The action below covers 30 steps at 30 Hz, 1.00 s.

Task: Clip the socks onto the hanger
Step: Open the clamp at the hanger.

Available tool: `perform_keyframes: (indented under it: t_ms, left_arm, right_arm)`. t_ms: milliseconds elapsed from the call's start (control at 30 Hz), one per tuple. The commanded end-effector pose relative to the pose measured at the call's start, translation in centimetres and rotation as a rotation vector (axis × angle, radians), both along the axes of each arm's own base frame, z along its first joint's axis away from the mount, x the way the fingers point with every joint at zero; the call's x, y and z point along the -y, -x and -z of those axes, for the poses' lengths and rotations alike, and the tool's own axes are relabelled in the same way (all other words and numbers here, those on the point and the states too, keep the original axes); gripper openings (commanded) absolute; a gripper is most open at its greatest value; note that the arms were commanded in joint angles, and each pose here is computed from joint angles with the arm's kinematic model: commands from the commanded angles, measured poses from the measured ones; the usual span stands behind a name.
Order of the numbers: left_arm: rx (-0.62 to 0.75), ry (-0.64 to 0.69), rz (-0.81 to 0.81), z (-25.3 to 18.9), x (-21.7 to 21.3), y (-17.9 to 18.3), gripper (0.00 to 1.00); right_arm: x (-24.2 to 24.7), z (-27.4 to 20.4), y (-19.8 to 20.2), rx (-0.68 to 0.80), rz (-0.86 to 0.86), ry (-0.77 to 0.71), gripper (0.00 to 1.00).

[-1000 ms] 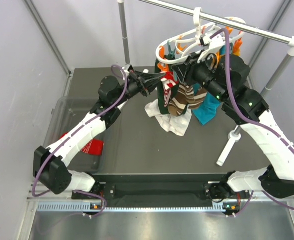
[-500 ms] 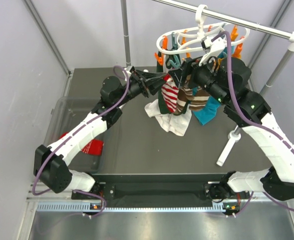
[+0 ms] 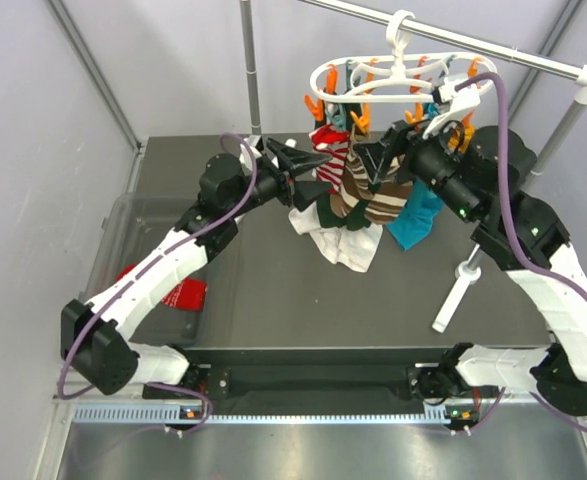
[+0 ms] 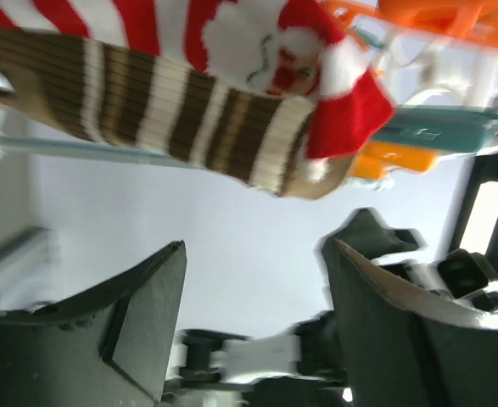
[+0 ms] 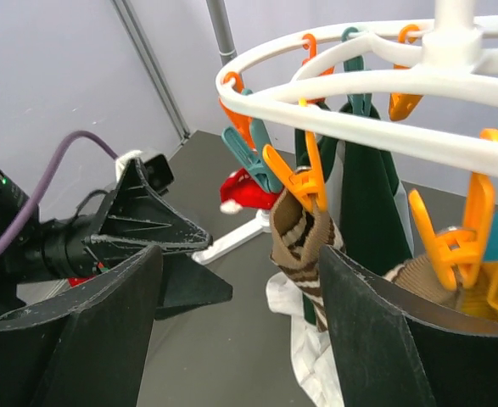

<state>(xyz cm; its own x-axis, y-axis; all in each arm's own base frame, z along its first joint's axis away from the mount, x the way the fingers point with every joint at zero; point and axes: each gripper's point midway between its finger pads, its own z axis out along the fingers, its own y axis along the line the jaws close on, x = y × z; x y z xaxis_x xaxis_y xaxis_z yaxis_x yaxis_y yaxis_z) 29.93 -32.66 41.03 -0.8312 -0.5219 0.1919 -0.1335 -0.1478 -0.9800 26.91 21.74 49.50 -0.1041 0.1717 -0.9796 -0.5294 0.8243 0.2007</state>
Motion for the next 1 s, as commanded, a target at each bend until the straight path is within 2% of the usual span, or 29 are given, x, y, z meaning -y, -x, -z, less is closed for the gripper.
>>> perform_keyframes:
  t_ms: [0, 33, 133, 167, 233, 267, 333, 367, 467, 500, 567, 633, 800, 967]
  left_arm:
    - [0.275, -0.189, -0.066, -1.9, -1.9, 1.0, 0.71]
    - [0.321, -0.341, -0.105, -0.1, -2.7, 0.5, 0.7]
    - [0.469, -0.485, -0.21, -2.0, -5.0, 0.4, 0.68]
    - [0.564, -0.557, -0.257, -2.4, -6.0, 0.0, 0.67]
    - [0.665, -0.63, -0.397, -3.8, -8.3, -0.6, 0.66]
    - [0.781, -0.664, -0.454, -5.1, -9.0, -0.9, 0.66]
    - [0.868, -0.703, -0.499, -5.6, -9.5, -1.2, 0.66]
    - [0.956, -0.703, -0.531, -7.2, -9.6, -1.2, 0.67]
    - [1.05, -0.744, -0.496, -7.5, -8.4, -2.1, 0.67]
    - [1.113, -0.72, -0.451, -8.0, -7.2, -2.0, 0.61]
    - [1.233, -0.717, -0.41, -8.6, -6.1, -1.8, 0.6]
    - [1.266, -0.729, -0.351, -7.5, -4.8, -2.7, 0.56]
    - [1.339, -0.706, -0.286, -7.0, -3.7, -3.8, 0.55]
    - [1.41, -0.608, -0.243, -6.5, -3.8, -4.7, 0.57]
  right_arm:
    - [1.1, -0.6, 0.9, 0.03, 0.009, -0.005, 0.73]
    - [1.3, -0.6, 1.4, 0.037, -0.003, -0.009, 0.73]
    - [1.5, -0.9, 2.6, 0.058, -0.043, -0.014, 0.7]
    - [1.3, -0.7, 2.9, 0.063, -0.062, -0.007, 0.69]
    - [0.8, -1.4, 4.3, 0.104, -0.14, -0.017, 0.62]
    - [0.5, -1.2, 4.6, 0.114, -0.166, -0.009, 0.59]
    - [-0.3, -1.8, 6.2, 0.145, -0.264, -0.017, 0.52]
    - [-0.5, -1.9, 6.7, 0.153, -0.289, -0.017, 0.51]
    - [-1.3, -2.2, 8.0, 0.162, -0.375, -0.018, 0.48]
    - [-1.5, -2.4, 8.5, 0.165, -0.407, -0.019, 0.46]
    - [-1.8, -2.4, 9.0, 0.167, -0.438, -0.021, 0.46]
    - [-2.0, -2.6, 9.6, 0.172, -0.469, -0.025, 0.44]
    - [-2.0, -2.6, 10.9, 0.192, -0.519, -0.017, 0.42]
    - [-1.6, -2.6, 11.7, 0.214, -0.538, -0.022, 0.41]
